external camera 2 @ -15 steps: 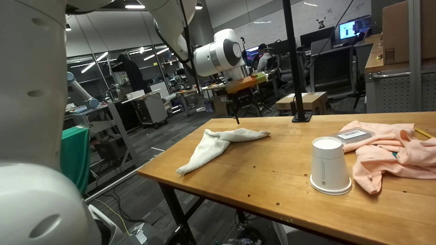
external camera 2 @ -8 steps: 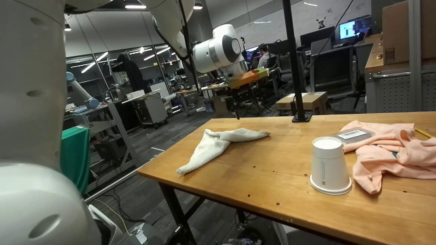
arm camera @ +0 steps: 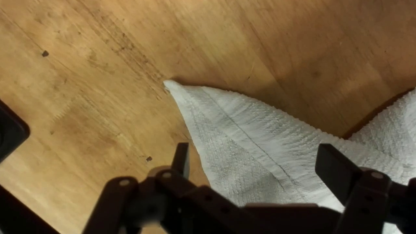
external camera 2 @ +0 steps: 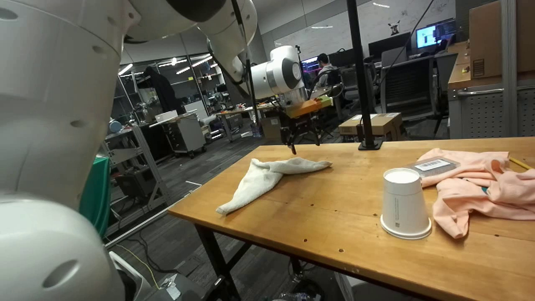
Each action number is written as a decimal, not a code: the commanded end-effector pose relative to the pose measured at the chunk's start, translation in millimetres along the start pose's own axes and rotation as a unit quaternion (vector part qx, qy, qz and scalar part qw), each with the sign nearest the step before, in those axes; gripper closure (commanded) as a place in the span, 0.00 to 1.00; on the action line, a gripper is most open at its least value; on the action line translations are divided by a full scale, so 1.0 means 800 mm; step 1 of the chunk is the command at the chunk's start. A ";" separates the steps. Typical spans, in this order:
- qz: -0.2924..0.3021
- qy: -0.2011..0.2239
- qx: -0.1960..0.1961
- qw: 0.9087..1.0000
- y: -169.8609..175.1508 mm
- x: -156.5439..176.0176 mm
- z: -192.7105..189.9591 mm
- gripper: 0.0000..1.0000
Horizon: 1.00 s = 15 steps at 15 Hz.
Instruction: Fold the cloth
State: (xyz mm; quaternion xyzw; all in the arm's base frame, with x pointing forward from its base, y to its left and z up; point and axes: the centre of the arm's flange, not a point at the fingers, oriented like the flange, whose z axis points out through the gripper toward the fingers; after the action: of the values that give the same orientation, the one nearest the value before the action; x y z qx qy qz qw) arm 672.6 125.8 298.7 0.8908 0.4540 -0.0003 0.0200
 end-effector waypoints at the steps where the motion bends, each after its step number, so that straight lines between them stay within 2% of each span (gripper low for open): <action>1: -0.005 -0.015 0.022 1.000 0.025 0.029 0.021 0.00; 8: 0.003 -0.054 0.062 0.997 0.037 0.021 0.084 0.00; 14: 0.008 -0.069 0.076 0.995 0.040 0.017 0.093 0.00; 15: 0.008 -0.071 0.077 0.994 0.040 0.015 0.092 0.25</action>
State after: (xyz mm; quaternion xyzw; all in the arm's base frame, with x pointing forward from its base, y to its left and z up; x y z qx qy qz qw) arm 695.5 116.1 222.2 0.8932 0.4401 -0.0918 -0.0111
